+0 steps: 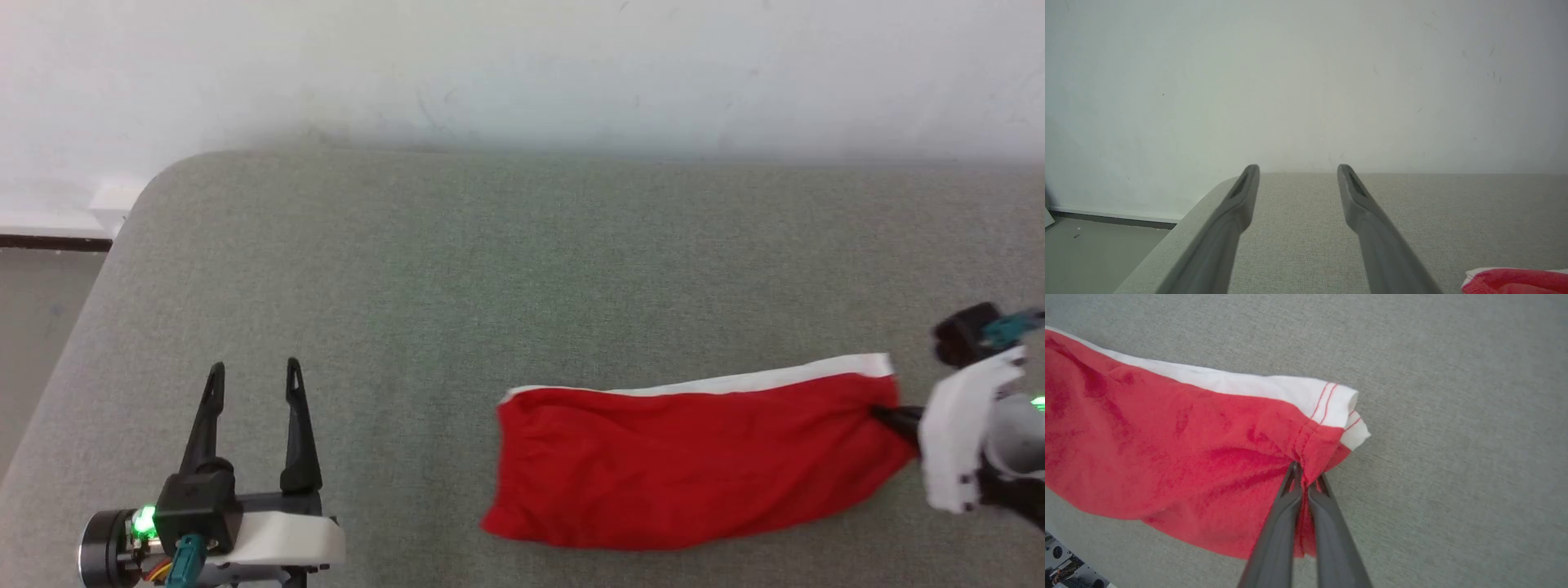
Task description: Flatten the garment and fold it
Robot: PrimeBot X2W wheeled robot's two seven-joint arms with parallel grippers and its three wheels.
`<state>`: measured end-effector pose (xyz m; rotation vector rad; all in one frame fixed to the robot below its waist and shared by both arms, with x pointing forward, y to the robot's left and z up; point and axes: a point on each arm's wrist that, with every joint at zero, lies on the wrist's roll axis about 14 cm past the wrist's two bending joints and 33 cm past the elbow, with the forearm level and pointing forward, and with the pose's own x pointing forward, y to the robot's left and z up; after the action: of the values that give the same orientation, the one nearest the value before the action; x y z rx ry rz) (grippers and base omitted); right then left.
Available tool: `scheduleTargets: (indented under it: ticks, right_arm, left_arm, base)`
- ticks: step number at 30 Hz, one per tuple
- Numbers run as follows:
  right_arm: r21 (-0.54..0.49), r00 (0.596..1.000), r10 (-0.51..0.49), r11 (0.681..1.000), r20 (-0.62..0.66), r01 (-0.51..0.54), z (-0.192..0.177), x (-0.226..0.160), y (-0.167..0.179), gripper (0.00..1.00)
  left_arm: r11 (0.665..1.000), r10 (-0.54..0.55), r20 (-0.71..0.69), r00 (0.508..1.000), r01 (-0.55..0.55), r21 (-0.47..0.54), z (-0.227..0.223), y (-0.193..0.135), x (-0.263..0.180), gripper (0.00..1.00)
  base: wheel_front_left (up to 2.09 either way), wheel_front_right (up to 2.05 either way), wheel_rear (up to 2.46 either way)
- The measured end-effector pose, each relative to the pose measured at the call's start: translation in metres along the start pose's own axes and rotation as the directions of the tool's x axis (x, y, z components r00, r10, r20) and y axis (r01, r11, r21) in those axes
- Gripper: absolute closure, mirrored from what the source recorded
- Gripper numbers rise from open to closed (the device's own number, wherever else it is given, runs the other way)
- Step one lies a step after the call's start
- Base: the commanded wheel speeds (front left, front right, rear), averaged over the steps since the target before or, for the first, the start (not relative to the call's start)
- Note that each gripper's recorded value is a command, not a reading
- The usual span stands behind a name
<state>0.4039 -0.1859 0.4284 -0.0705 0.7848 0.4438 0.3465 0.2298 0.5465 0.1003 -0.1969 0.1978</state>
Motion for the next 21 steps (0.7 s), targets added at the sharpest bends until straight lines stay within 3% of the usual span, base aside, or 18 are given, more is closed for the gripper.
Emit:
scheduleTargets:
  ticks: [7, 10, 17, 21]
  right_arm:
    - [0.02, 0.985, -0.165, 0.986, -0.053, 0.166, -0.022, -0.046, -0.066, 1.0]
    - [0.017, 0.98, -0.185, 0.982, -0.074, 0.187, -0.033, -0.055, -0.073, 1.0]
    - [-0.049, 0.998, -0.03, 0.998, 0.055, 0.033, 0.002, -0.054, -0.015, 1.0]
    - [-0.151, 0.991, 0.101, 0.985, 0.093, -0.086, 0.02, -0.051, 0.036, 1.0]
  left_arm:
    - [0.999, -0.042, -0.001, 0.999, 0.042, 0.002, -0.001, -0.013, 0.0, 0.0]
    - [0.999, -0.052, -0.005, 0.999, 0.052, 0.003, -0.003, -0.016, 0.001, 0.0]
    - [0.998, -0.068, -0.005, 0.998, 0.068, 0.001, -0.003, -0.02, 0.001, 0.0]
    - [0.997, -0.073, -0.01, 0.997, 0.073, 0.008, -0.005, -0.022, 0.001, 0.0]
  base:
    - [0.0, 0.0, 0.0]
    - [0.0, 0.0, 0.0]
    - [0.0, 0.0, 0.0]
    - [0.0, 0.0, 0.0]
